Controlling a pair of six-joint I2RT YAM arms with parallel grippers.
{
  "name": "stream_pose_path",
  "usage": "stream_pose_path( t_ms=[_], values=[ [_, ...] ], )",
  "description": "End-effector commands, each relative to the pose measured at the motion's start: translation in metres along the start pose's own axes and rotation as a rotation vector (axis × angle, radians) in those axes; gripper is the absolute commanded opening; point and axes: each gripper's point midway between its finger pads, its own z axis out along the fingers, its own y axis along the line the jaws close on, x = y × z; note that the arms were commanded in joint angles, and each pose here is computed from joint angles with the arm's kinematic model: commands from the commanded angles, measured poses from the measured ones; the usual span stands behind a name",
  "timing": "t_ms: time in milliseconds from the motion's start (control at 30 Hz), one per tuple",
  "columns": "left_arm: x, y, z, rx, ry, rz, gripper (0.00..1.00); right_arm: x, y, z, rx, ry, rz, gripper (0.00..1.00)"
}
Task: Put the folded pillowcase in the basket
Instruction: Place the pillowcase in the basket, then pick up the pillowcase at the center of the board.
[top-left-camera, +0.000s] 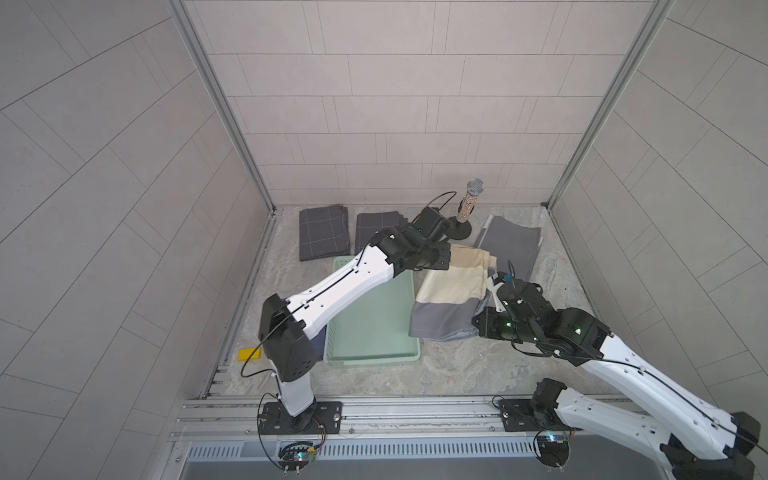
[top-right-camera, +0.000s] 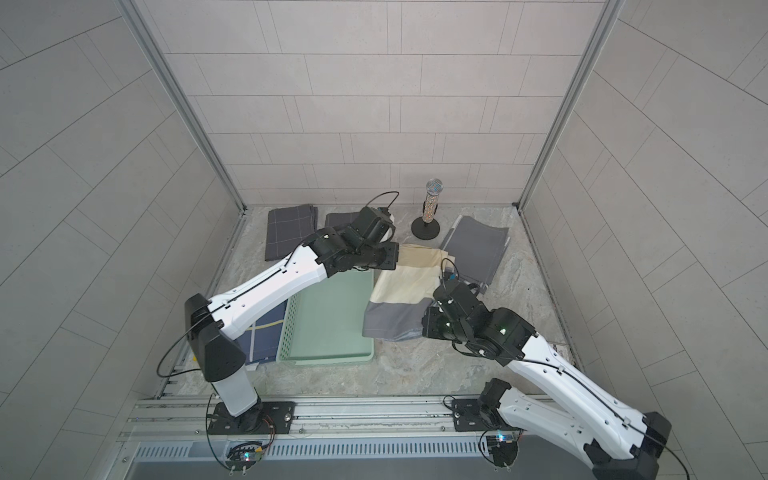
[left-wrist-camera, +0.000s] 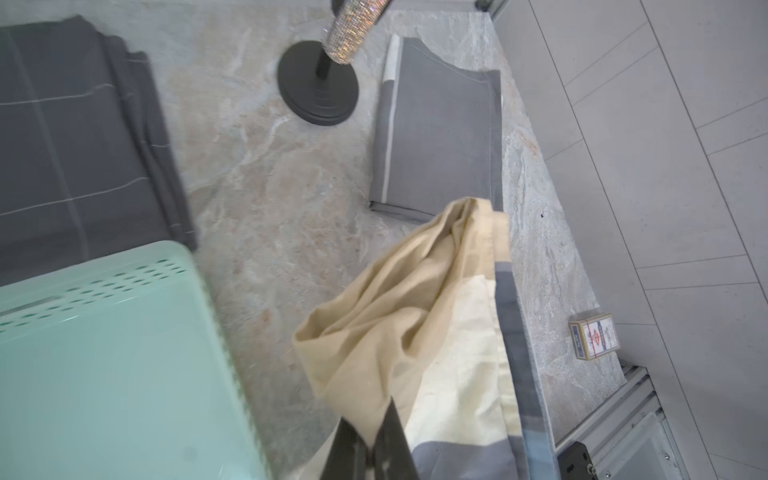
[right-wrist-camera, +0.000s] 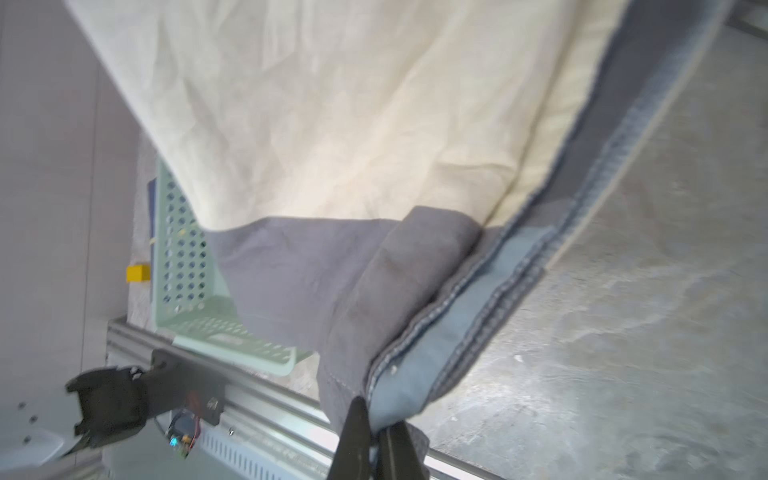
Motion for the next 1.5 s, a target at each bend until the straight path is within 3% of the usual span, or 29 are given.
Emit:
stream_pose_path(
  t_ms=[0, 167, 333, 800, 1033, 1133, 1167, 1233, 1267, 1300, 1367, 1467],
  values=[
    [0.001, 0.066, -0.019, -0.111, 0.003, -0.059, 0.0, -0.008, 0.038, 0.009, -0.005, -0.043, -0.072, 0.0],
    [0.008, 0.147, -0.039, -0.168, 0.009, -0.171, 0.0, -0.003, 0.088, 0.046, -0.06, 0.003, -0.141, 0.0],
    [0.022, 0.198, -0.033, -0.208, 0.027, -0.246, 0.0, 0.0, 0.113, 0.091, -0.06, 0.057, -0.181, 0.0],
    [0.056, 0.252, 0.008, -0.332, 0.137, -0.308, 0.0, 0.029, 0.101, 0.162, 0.015, 0.154, -0.243, 0.0],
    [0.067, 0.262, 0.028, -0.319, 0.161, -0.316, 0.01, 0.039, 0.087, 0.183, 0.024, 0.174, -0.205, 0.0],
    [0.071, 0.262, 0.036, -0.295, 0.162, -0.334, 0.08, 0.041, 0.084, 0.186, 0.033, 0.175, -0.212, 0.0],
    [0.072, 0.263, 0.036, -0.297, 0.165, -0.34, 0.18, 0.04, 0.081, 0.185, 0.041, 0.168, -0.211, 0.12],
    [0.072, 0.264, 0.036, -0.301, 0.168, -0.339, 0.46, 0.036, 0.08, 0.179, 0.041, 0.147, -0.212, 0.38],
    [0.071, 0.264, 0.033, -0.306, 0.168, -0.331, 0.6, 0.034, 0.082, 0.173, 0.03, 0.138, -0.212, 0.45],
    [0.068, 0.263, 0.029, -0.308, 0.159, -0.322, 0.67, 0.032, 0.085, 0.167, 0.018, 0.129, -0.217, 0.52],
    [0.057, 0.258, 0.018, -0.297, 0.117, -0.307, 0.69, 0.028, 0.089, 0.154, 0.005, 0.103, -0.221, 0.59],
    [0.037, 0.245, -0.002, -0.255, 0.023, -0.305, 0.71, 0.018, 0.097, 0.128, -0.021, 0.06, -0.212, 0.61]
  ],
)
